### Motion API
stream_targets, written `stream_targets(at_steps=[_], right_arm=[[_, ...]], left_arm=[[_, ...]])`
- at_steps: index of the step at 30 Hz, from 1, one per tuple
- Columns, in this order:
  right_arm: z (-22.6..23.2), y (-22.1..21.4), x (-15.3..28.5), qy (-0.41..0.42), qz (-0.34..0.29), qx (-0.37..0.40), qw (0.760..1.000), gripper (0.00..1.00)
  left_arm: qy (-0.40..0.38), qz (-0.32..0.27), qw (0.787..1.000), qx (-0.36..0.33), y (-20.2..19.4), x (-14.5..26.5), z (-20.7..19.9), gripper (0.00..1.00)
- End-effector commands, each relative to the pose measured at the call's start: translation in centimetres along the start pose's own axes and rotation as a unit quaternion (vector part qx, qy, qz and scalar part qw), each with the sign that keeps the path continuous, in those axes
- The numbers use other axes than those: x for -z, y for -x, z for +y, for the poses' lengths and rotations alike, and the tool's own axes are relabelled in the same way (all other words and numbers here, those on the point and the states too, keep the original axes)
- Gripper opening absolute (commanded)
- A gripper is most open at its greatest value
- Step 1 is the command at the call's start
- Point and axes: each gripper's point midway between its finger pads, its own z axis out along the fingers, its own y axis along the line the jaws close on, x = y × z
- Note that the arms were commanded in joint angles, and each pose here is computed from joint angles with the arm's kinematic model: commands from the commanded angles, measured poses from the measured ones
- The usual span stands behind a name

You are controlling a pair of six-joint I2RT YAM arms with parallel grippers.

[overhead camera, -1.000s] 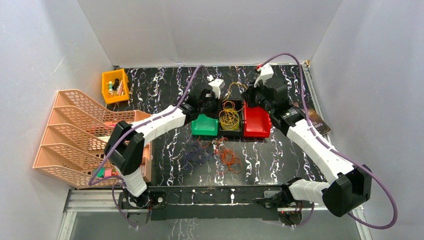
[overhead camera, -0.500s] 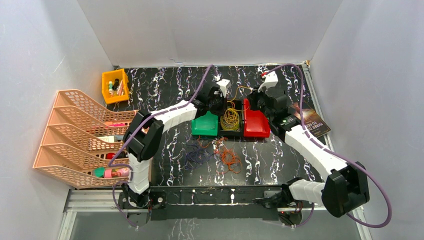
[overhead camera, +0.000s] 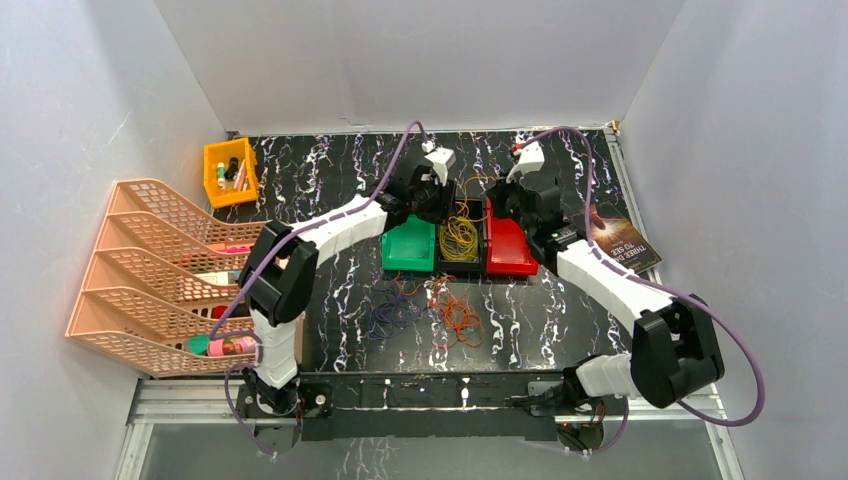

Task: Untangle the cables
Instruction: Place the cable in the bin.

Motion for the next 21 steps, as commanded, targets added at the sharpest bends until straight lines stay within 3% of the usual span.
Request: stream_targets(at_steps=[1, 9, 16, 21], right_arm=[[0.3, 1.2, -0.8, 0.008, -0.032, -0.007, 0.999, 0.00], [0.4, 0.3, -1.9, 0.015, -0.021, -0.006, 1.000, 0.00], [1.1, -0.5, -3.2, 0.036, -0.015, -0.003, 0.999, 0.00], [1.5, -1.1, -3.7, 0.055, -0.020, 0.043, 0.997, 0.00]], left_arm=[[-0.005, -0.064, 0.998, -0.019, 5.1, 4.7, -1.5, 0.43], [0.042, -0.075, 0.996, -0.039, 4.2, 9.0, 0.0, 0.48], [0.103, -0.059, 0.992, -0.042, 1.1, 13.1, 3.5, 0.50], [0.138, -0.082, 0.986, -0.034, -0.1, 17.2, 4.5, 0.52]])
